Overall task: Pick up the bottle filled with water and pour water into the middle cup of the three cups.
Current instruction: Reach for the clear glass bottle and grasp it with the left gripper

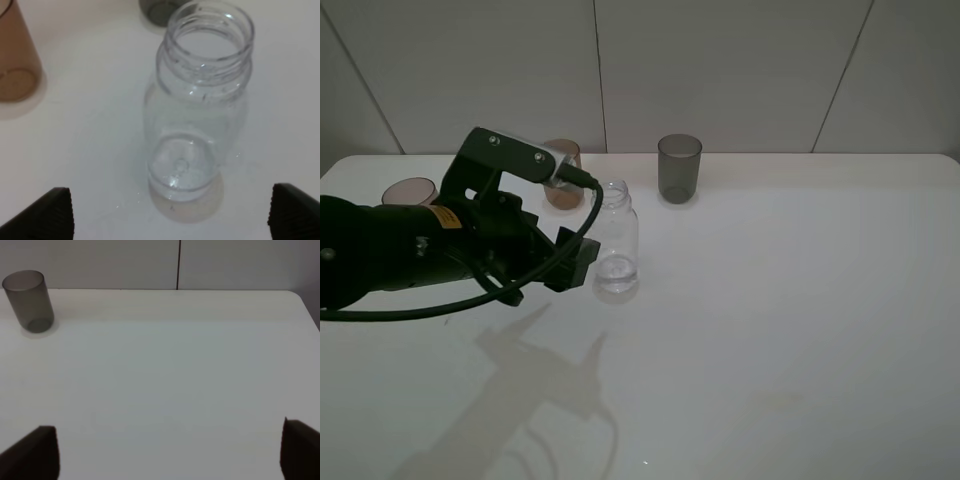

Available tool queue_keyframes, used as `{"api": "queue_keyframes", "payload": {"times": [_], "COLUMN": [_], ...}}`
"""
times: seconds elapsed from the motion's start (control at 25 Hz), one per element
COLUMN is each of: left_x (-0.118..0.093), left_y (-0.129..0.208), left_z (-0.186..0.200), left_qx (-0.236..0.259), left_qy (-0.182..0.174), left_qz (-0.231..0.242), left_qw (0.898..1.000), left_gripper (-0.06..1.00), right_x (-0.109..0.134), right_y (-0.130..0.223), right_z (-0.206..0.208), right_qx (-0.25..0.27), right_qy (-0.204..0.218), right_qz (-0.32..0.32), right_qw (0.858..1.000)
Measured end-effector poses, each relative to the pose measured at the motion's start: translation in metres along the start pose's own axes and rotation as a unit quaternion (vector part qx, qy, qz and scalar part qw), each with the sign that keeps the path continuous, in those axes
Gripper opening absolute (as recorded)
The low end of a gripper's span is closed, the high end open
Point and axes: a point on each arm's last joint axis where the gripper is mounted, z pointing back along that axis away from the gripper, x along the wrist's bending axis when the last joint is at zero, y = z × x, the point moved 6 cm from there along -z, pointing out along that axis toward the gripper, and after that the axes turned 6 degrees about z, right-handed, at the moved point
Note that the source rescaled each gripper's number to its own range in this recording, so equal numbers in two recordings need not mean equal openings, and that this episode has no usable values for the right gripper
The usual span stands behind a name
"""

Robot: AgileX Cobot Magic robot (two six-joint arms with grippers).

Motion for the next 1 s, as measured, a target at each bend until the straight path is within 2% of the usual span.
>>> {"api": "queue_keyframes", "payload": {"times": [0.12,0.24,0.56,0.88,1.0], "left_x": [-0.004,0.0,-0.006,-0.007,-0.01], "left_y": [-0.001,0.015,0.043,0.04,0.038], "left_z": [-0.002,-0.007,-0.032,-0.05,-0.056], "left_qx": [-0.016,-0.011,-0.014,-0.104,-0.122], "left_qy": [0.015,0.011,0.035,0.039,0.045], "left_qz": [0.02,0.029,-0.048,-0.063,-0.069], "left_qw": [1.0,0.999,0.998,0.992,0.989], "left_gripper": [0.98,0.98,0.98,0.98,0.98], "right_x": [-0.001,-0.001,-0.001,-0.001,0.0], "right_y": [0.0,0.0,0.0,0.0,0.0], "right_z": [0.0,0.0,0.0,0.0,0.0], "right_qx": [0.0,0.0,0.0,0.0,0.0], "right_qy": [0.003,0.003,0.003,0.003,0.0], "right_qz": [0.001,0.001,0.001,0.001,0.0], "right_qw": [1.0,1.0,1.0,1.0,1.0]}}
